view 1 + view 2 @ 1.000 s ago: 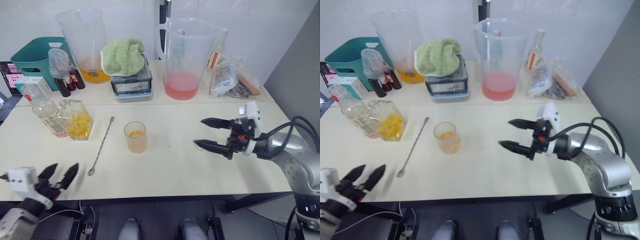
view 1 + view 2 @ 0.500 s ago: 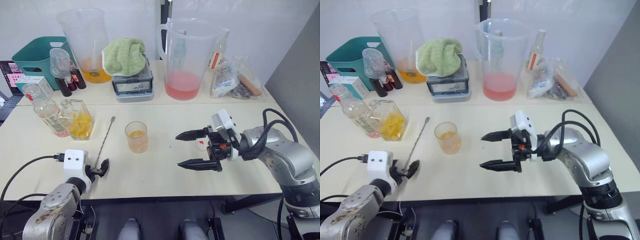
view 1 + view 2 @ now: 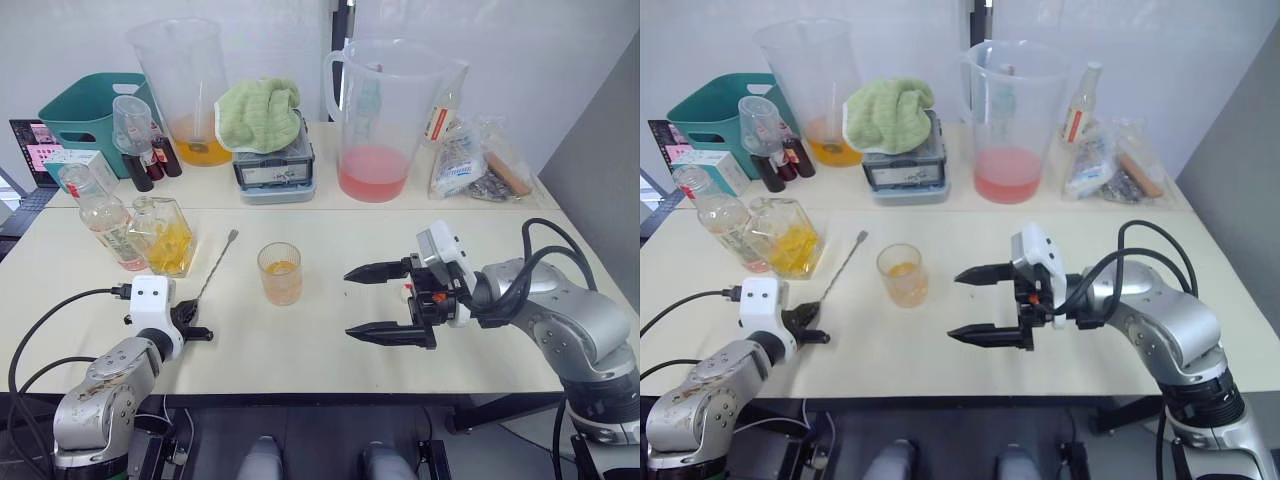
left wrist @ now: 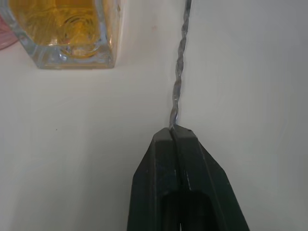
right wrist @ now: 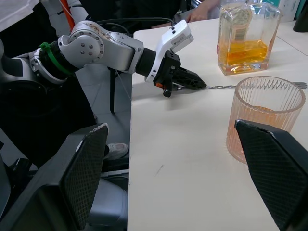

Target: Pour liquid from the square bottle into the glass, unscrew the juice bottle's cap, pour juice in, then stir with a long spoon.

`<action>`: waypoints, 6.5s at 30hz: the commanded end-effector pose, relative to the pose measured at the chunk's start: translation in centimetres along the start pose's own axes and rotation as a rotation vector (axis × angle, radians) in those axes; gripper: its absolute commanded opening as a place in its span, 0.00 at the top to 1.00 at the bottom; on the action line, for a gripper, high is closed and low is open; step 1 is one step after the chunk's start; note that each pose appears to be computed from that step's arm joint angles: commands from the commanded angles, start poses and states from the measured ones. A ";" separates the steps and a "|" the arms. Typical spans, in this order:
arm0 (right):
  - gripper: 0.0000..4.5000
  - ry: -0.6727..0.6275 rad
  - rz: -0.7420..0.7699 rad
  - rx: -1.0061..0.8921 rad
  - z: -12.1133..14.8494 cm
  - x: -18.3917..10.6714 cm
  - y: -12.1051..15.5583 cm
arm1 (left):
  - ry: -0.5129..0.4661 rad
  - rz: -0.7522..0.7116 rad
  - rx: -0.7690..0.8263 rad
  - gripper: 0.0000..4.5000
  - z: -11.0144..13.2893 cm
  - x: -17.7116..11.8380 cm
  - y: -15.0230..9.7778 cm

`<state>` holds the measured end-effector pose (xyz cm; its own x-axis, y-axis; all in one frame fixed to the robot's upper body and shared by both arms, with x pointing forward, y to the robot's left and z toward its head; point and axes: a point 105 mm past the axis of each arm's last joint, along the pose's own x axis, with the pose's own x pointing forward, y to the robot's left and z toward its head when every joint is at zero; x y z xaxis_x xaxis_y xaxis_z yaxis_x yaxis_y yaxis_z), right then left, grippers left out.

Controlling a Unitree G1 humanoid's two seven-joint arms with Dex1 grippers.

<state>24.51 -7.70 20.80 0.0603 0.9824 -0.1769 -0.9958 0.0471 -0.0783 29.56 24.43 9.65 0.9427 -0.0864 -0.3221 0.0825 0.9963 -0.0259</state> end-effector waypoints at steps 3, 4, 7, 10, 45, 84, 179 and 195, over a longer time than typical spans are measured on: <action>0.00 -0.018 -0.021 -0.038 0.8 -0.1 0.3 | -0.070 -0.119 0.095 0.99 1.5 -0.8 0.4; 0.00 -0.017 -0.026 -0.037 0.7 -0.1 0.3 | -0.089 -0.140 0.123 0.99 1.9 -1.1 0.6; 0.00 -0.009 -0.038 -0.037 0.4 0.0 0.1 | -0.160 -0.203 0.184 0.99 3.1 -2.1 1.2; 0.00 -0.004 -0.048 -0.040 0.2 0.0 0.0 | -0.202 -0.239 0.219 0.99 3.6 -3.0 2.0; 0.00 0.014 -0.090 -0.036 0.0 0.5 0.3 | 0.232 -0.226 0.187 0.90 -1.8 -0.5 0.8; 0.00 0.034 -0.139 -0.023 -1.0 0.3 -0.6 | 0.142 -0.729 0.852 1.00 1.3 -10.2 11.5; 0.25 -0.579 -0.260 0.435 8.1 5.7 -1.8 | -0.352 -1.085 0.315 1.00 9.6 -5.8 -9.2; 0.99 -0.598 -0.302 0.441 8.2 5.0 -2.6 | -0.340 -1.081 0.323 1.00 9.6 -5.5 -8.8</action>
<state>27.65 -1.48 26.78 0.4515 0.8412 0.2976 -0.8552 0.3129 0.4131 26.59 15.74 19.97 0.3513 -0.9361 -0.0188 0.9324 0.3479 0.0978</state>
